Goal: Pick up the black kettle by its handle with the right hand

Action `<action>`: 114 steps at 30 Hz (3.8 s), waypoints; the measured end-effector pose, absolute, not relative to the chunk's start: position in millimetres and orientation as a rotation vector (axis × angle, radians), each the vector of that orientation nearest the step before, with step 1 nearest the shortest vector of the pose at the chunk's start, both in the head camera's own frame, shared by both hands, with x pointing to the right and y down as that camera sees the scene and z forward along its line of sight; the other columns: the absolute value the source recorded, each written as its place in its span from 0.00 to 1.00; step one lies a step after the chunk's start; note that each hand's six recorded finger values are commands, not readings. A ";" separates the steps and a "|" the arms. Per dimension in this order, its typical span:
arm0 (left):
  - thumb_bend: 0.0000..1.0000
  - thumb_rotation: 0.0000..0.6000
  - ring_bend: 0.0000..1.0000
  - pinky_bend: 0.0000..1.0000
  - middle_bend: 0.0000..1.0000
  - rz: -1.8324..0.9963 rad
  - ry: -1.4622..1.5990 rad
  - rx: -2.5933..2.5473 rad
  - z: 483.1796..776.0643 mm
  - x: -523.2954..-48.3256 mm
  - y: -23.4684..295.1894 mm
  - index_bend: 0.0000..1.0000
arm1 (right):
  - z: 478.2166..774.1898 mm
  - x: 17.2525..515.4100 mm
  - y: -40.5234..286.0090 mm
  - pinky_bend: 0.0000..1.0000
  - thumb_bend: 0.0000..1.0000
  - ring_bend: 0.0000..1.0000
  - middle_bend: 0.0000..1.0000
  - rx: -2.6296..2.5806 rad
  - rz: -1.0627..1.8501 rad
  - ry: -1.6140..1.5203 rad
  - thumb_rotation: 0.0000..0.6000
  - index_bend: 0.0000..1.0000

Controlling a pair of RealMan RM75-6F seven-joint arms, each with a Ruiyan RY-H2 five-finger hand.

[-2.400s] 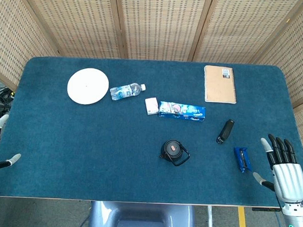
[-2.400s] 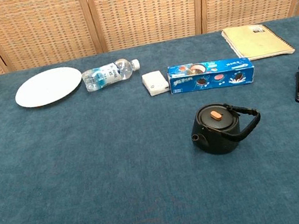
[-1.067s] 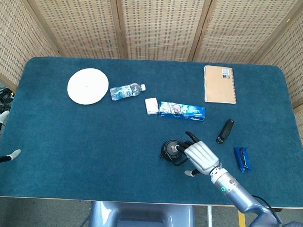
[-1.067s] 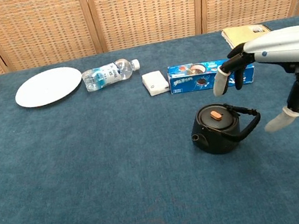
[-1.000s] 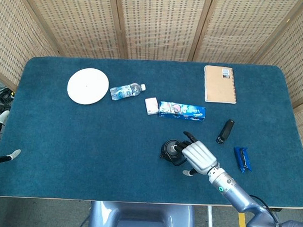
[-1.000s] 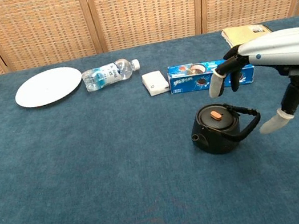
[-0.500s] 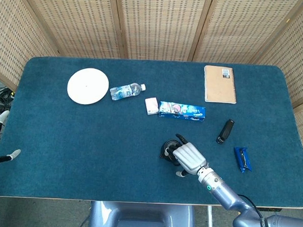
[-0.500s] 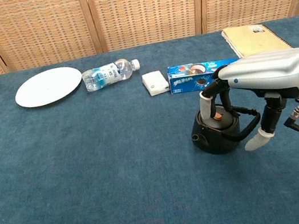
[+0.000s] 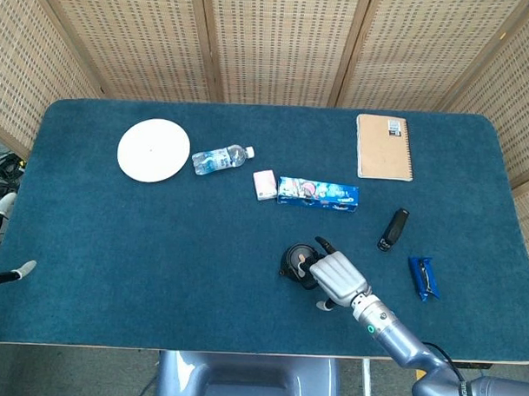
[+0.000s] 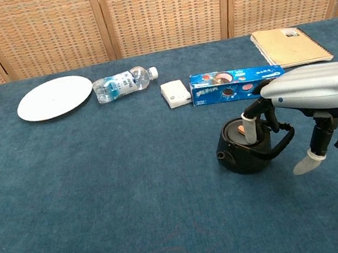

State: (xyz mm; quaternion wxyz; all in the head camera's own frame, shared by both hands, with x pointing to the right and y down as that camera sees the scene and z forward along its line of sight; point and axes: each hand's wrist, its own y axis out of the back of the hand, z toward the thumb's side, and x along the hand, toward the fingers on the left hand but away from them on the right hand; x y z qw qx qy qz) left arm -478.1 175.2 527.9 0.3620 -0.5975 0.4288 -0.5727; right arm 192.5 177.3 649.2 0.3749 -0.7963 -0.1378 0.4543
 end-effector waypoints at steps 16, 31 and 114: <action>0.00 1.00 0.00 0.00 0.00 -1.468 1.112 -1.556 528.1 -478.1 175.2 0.00 | 653.4 196.3 187.2 0.00 0.00 0.48 0.49 -2.002 1.153 -0.282 1.00 0.43; 0.00 1.00 0.00 0.00 0.00 -1.463 1.123 -1.557 526.8 -479.2 174.5 0.00 | 663.9 194.8 197.1 0.00 0.00 0.48 0.50 -1.979 1.149 -0.204 1.00 0.45; 0.00 1.00 0.00 0.00 0.00 -1.463 1.160 -1.555 524.0 -486.0 172.9 0.00 | 629.2 173.2 136.8 0.01 0.00 0.99 1.00 -1.934 1.303 -0.766 0.48 1.00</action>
